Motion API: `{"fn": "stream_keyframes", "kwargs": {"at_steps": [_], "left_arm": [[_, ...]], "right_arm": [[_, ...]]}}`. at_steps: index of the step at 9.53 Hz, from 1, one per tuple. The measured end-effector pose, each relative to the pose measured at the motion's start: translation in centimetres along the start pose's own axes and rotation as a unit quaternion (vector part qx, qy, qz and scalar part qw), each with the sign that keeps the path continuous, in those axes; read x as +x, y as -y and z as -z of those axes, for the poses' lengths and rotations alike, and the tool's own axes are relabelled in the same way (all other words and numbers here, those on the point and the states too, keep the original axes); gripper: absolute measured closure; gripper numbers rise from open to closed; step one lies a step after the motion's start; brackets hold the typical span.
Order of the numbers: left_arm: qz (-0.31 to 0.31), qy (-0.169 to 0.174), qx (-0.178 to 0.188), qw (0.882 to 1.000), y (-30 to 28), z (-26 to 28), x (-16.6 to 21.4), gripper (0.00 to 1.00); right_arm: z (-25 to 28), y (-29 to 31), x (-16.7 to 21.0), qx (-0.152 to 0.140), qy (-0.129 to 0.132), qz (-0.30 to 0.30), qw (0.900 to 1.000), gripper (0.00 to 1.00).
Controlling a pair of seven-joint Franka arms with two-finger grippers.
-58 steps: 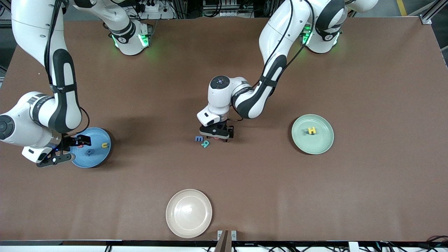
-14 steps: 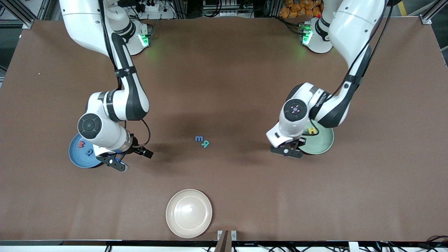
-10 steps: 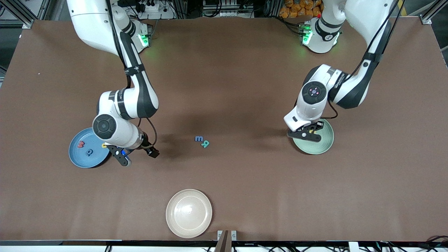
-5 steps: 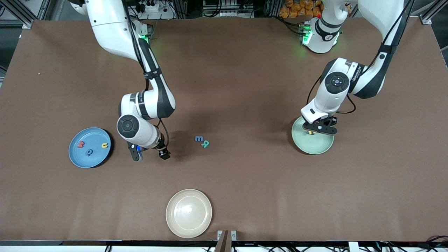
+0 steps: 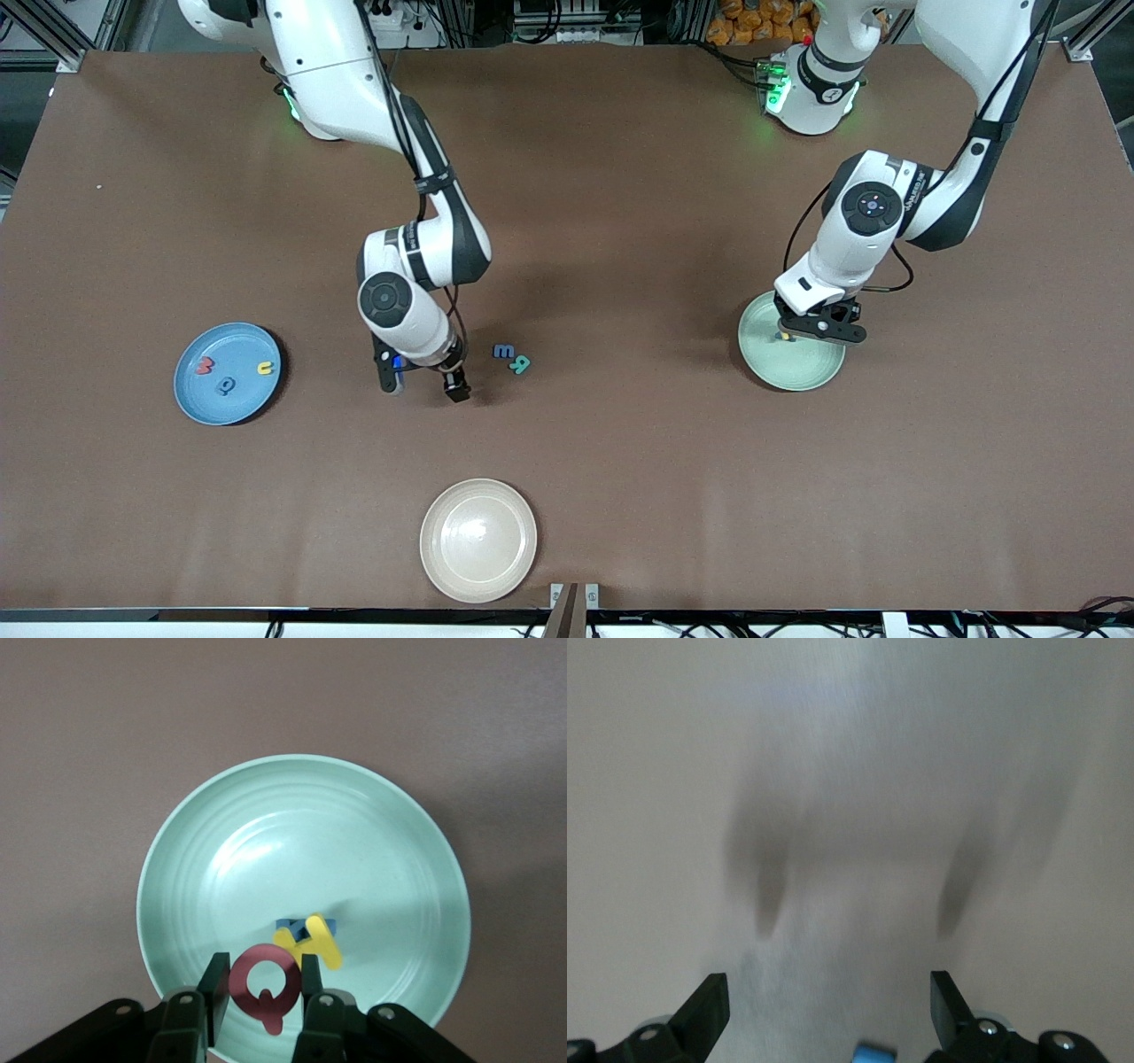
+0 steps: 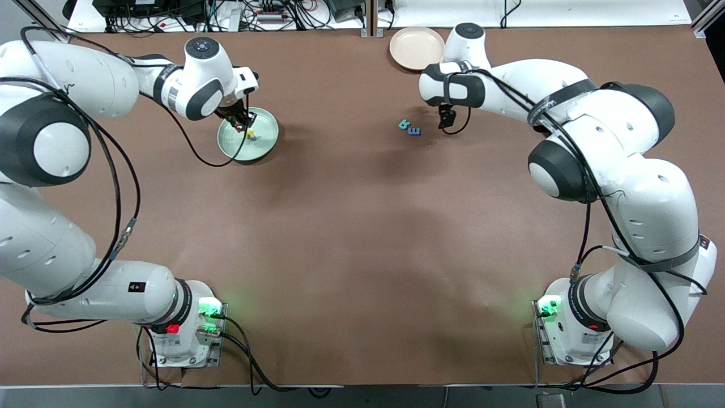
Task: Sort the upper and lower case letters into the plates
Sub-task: 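Lower the pink Q into the green plate and open the left gripper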
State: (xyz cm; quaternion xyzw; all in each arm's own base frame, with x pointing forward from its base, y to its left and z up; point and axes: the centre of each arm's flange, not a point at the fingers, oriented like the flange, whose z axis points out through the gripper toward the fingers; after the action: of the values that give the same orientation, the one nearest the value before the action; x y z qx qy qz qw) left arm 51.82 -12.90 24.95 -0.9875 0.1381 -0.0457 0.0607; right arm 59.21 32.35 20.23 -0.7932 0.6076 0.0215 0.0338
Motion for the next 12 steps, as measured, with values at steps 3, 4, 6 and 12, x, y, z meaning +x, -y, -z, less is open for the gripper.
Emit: {"fn": "stream_keyframes", "kwargs": {"at_steps": [3,4,6,12], "left_arm": [[0.033,-0.009,-0.018,0.999,1.2,0.1,0.2,0.63],[0.051,-0.009,-0.032,0.998,0.8,0.2,0.3,0.63],[0.075,-0.005,-0.053,0.996,0.3,0.2,0.2,0.63],[0.081,-0.024,-0.065,0.994,0.1,-1.3,-0.6,0.63]], "right_arm": [[-1.9,-0.9,-3.0,0.003,-0.007,-0.021,1.0,0.0],[-3.0,-1.2,-3.7,0.003,-0.012,-0.026,1.0,0.0],[-4.5,-1.2,-4.6,0.014,-0.02,-0.035,0.999,0.0],[-4.2,-0.9,-6.2,0.021,-0.007,-0.038,0.999,0.0]]}}
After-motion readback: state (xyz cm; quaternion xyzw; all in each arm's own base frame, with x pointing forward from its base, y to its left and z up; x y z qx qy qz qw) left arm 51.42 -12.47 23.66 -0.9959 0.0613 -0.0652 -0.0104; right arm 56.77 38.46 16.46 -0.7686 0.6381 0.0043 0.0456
